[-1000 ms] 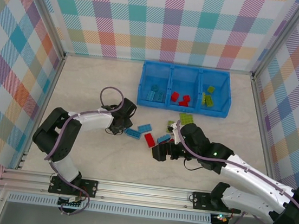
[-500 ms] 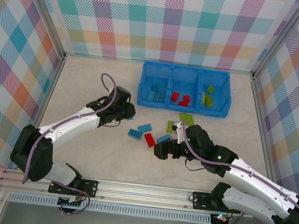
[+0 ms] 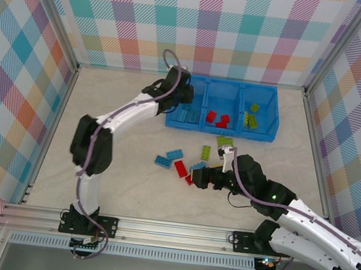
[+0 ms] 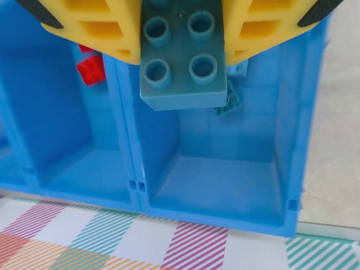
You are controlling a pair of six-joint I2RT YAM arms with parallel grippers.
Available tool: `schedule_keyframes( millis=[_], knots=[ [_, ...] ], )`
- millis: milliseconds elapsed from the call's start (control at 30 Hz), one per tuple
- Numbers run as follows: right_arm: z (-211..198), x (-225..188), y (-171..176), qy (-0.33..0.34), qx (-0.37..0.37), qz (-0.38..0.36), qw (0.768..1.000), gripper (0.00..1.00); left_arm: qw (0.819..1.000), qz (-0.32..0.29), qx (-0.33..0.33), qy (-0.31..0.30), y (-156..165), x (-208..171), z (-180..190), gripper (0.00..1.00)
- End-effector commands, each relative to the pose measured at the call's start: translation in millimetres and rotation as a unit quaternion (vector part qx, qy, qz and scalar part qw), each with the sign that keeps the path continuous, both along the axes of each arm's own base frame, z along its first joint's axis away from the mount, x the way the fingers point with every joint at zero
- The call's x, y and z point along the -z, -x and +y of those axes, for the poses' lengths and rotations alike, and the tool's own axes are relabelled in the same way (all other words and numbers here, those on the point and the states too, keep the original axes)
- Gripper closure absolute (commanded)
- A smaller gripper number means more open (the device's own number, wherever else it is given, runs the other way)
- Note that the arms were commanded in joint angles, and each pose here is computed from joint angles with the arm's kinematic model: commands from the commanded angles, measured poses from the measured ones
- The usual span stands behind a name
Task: Sort the legos into containers by color
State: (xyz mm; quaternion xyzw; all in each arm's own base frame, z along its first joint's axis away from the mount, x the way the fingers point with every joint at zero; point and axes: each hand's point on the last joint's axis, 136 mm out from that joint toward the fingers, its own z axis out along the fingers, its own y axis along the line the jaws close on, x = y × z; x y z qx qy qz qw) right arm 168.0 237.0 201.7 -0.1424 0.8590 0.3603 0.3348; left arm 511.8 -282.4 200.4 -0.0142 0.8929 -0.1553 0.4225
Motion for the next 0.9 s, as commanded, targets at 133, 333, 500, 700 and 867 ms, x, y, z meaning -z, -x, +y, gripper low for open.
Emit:
schedule_keyframes(
  millis=[133,333,500,700,867],
  knots=[
    [-18,2,13,-0.001,0.019,0.028,0.999,0.00,0.999,0.025,-0.024,-0.039,-27,17,-4,0.47],
    [-21,13,17,0.027,0.014,0.047,0.998,0.00,1.000,0.014,-0.002,0.019,-7,-25,-10,0.34],
    [-21,34,11,0.086,0.022,0.072,0.994,0.00,0.991,-0.052,0.062,0.108,59,-92,-9,0.19],
    [-25,68,-3,0.166,0.042,0.080,0.982,0.00,0.973,-0.127,0.193,0.027,172,-119,2,0.00],
    [-23,91,-12,0.253,-0.014,0.043,0.966,0.04,0.902,-0.119,0.395,-0.129,291,-80,12,0.00]
  ],
)
